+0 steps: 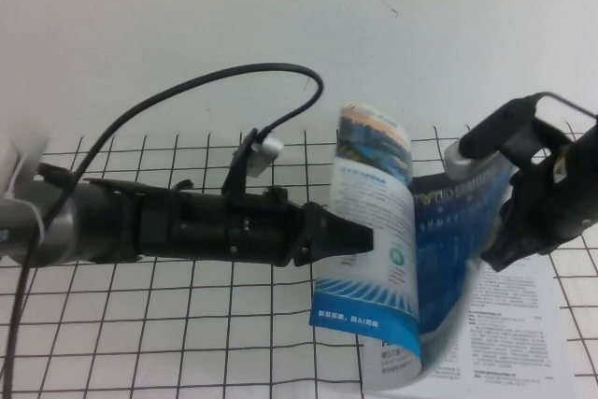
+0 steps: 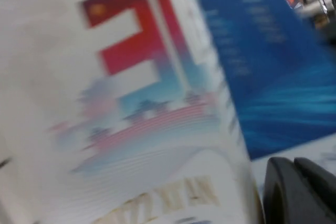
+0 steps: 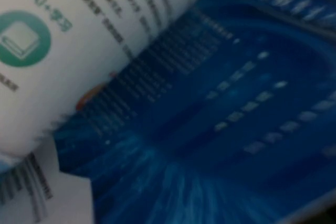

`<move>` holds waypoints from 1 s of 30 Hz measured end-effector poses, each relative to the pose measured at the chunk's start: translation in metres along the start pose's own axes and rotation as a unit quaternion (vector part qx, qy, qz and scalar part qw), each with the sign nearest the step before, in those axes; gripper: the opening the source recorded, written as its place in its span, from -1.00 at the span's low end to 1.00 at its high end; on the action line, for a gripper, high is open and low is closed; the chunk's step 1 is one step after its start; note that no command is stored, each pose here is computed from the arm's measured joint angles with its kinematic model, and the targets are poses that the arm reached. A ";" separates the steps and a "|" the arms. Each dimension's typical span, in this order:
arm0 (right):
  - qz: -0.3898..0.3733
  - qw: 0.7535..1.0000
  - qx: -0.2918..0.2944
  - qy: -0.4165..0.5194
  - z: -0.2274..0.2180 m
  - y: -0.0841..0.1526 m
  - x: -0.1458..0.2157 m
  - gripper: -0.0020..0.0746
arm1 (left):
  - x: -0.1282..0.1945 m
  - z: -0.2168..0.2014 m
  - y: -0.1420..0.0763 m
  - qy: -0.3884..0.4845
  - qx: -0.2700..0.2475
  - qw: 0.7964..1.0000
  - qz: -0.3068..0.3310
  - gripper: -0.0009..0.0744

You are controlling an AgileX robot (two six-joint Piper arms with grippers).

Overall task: Close book
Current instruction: 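Close the open booklet and leave it lying on the table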

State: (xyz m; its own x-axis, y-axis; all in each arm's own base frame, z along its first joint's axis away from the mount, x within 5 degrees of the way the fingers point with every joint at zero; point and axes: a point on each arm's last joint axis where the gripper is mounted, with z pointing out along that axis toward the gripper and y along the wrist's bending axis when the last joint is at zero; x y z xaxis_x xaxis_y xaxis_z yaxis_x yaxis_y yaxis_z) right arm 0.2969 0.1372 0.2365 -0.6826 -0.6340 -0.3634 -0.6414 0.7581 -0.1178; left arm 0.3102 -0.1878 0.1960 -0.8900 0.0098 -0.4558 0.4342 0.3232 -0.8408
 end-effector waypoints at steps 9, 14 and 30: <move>0.012 0.994 0.090 -0.061 -0.096 -0.010 0.013 -0.95 | -0.009 0.026 -0.048 0.038 0.095 0.993 0.062 -0.99; 0.020 0.988 0.106 -0.110 -0.140 -0.007 0.028 -0.95 | -0.022 0.024 -0.062 0.034 0.122 0.989 0.080 -0.98; 0.015 0.982 0.157 -0.101 -0.226 0.007 0.108 -0.95 | -0.040 -0.075 -0.118 0.020 -0.281 0.926 0.253 -0.99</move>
State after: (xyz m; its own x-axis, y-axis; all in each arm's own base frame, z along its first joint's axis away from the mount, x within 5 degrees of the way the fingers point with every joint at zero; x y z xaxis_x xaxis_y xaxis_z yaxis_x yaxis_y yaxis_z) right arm 0.1393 0.0396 0.4057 -0.5948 -0.5921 -0.5437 -0.4610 0.8053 -0.3726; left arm 0.2840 -0.1554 0.3348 -0.6026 0.3262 -0.7283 0.6655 0.7091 -0.2330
